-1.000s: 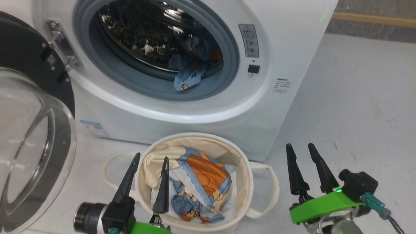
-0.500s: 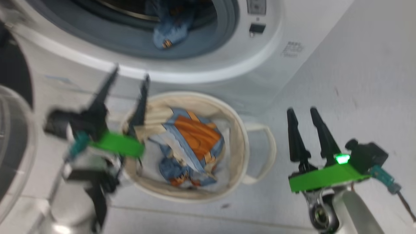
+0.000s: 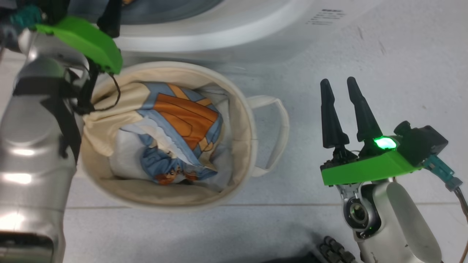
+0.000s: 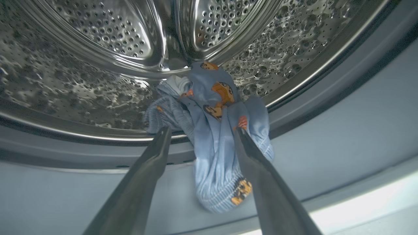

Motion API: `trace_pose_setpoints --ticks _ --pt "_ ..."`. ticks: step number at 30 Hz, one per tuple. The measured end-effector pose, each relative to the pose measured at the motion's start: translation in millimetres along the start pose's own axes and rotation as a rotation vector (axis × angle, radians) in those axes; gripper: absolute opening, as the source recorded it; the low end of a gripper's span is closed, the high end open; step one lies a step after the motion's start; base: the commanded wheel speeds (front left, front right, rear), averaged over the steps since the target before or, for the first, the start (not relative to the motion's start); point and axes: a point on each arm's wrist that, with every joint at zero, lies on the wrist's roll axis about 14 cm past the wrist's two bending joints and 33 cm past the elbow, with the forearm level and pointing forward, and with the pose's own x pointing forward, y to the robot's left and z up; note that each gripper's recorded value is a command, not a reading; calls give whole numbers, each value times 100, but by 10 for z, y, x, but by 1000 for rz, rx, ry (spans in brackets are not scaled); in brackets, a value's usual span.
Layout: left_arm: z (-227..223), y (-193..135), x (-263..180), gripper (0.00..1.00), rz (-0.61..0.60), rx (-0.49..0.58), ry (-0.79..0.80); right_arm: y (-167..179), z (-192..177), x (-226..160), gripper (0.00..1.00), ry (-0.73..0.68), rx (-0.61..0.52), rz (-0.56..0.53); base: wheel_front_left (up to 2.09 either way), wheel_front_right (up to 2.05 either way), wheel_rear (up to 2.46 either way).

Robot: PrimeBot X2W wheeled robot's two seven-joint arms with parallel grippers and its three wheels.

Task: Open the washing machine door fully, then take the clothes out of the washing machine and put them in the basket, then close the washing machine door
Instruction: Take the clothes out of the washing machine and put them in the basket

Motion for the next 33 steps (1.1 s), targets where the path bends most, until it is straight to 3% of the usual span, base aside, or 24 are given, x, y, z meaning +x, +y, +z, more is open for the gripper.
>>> trace_pose_setpoints --ticks 3,17,18,19,25,33 --pt "-162 -39 128 100 -6 -58 65 -66 -34 -24 100 12 -8 -17 0 0 0" --pt "-346 -137 347 100 -35 -43 141 -144 -48 -29 100 17 -20 -34 0 0 0" --pt "-338 -143 360 86 -37 -46 134 -146 -48 -22 100 16 -21 -34 0 0 0" --pt "-327 -146 369 0 -37 -50 124 -146 -45 -12 100 15 -21 -33 0 0 0" --pt "-311 -188 354 0 -45 -53 72 -144 -22 -4 100 9 -23 -32 0 0 0" --pt "196 -234 276 0 -52 -44 -83 -42 93 -2 100 -18 -28 -7 0 0 0"
